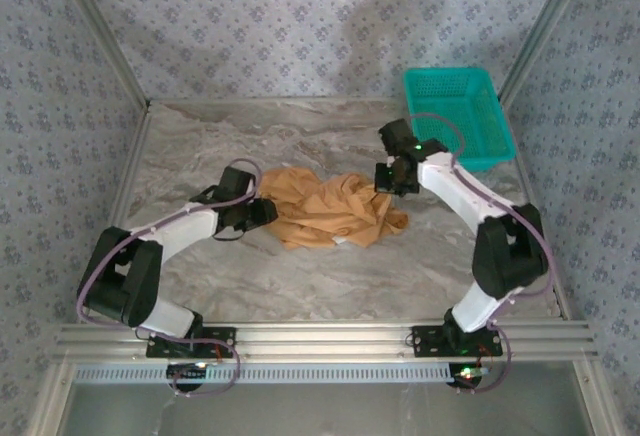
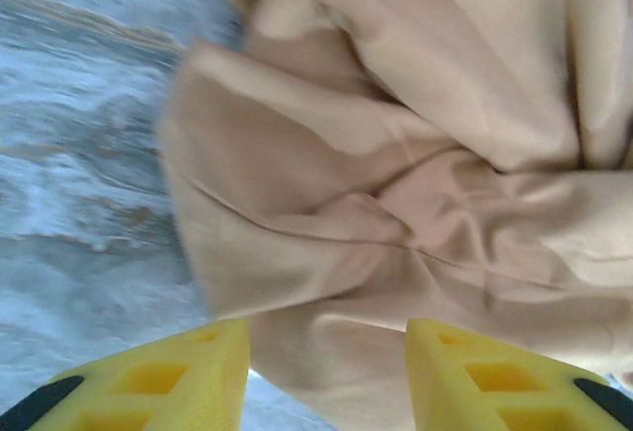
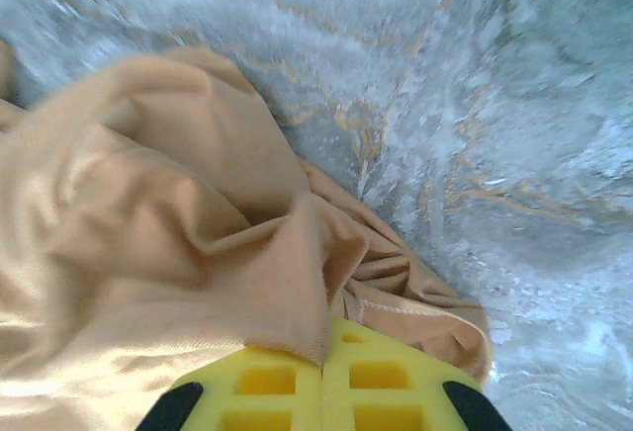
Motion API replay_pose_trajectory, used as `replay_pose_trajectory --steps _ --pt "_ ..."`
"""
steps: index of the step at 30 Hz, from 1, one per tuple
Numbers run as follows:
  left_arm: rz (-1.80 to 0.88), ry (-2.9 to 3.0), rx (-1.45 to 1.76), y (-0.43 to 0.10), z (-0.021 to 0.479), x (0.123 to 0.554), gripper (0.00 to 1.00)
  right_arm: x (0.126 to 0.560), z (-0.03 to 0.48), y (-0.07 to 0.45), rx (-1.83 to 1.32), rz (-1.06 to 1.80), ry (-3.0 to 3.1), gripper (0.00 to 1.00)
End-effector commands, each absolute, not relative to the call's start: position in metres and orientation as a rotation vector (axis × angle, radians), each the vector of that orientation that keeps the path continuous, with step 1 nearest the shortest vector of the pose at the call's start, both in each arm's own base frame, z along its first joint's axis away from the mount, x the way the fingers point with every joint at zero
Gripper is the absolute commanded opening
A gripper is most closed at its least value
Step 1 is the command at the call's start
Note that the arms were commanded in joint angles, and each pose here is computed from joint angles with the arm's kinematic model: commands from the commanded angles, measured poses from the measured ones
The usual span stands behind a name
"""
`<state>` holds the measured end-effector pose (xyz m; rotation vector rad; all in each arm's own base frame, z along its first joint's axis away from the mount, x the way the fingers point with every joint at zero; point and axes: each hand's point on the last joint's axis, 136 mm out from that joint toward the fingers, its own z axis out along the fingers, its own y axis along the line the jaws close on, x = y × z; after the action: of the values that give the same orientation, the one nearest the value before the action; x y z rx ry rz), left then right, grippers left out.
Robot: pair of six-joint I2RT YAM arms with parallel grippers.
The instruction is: Fold the inside-out t-shirt
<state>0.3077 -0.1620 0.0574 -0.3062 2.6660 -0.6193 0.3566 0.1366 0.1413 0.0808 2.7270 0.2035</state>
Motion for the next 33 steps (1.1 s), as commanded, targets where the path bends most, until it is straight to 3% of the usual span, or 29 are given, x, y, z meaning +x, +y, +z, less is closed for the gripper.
replay_pose_trajectory --steps 1,10,18,26,28,30,31,33 --pt "-0.610 2.645 -0.334 -0.148 0.066 0.307 0.45 0.347 0.183 0.116 0.151 0.326 2.639 0.00" --pt "-0.613 2.613 -0.371 -0.128 0.073 0.329 0.47 0.334 0.183 0.079 0.336 0.507 2.546 0.00" --pt "-0.869 2.576 -0.393 -0.162 0.065 0.349 0.48 0.339 0.175 0.083 0.338 0.548 2.558 0.00" --pt "-0.885 2.583 -0.388 -0.179 0.047 0.364 0.48 0.341 0.173 0.092 0.320 0.582 2.567 0.00" --pt "-0.866 2.579 -0.396 -0.178 0.042 0.371 0.40 0.341 0.171 0.096 0.308 0.587 2.574 0.00" --pt "-0.852 2.568 -0.392 -0.177 0.042 0.377 0.10 0.342 0.171 0.098 0.296 0.590 2.575 0.00" --pt "-0.853 2.561 -0.391 -0.177 0.045 0.379 0.00 0.342 0.172 0.099 0.291 0.590 2.574 0.00" --pt "-0.847 2.529 -0.380 -0.173 0.064 0.385 0.00 0.343 0.188 0.098 0.262 0.584 2.558 0.00"
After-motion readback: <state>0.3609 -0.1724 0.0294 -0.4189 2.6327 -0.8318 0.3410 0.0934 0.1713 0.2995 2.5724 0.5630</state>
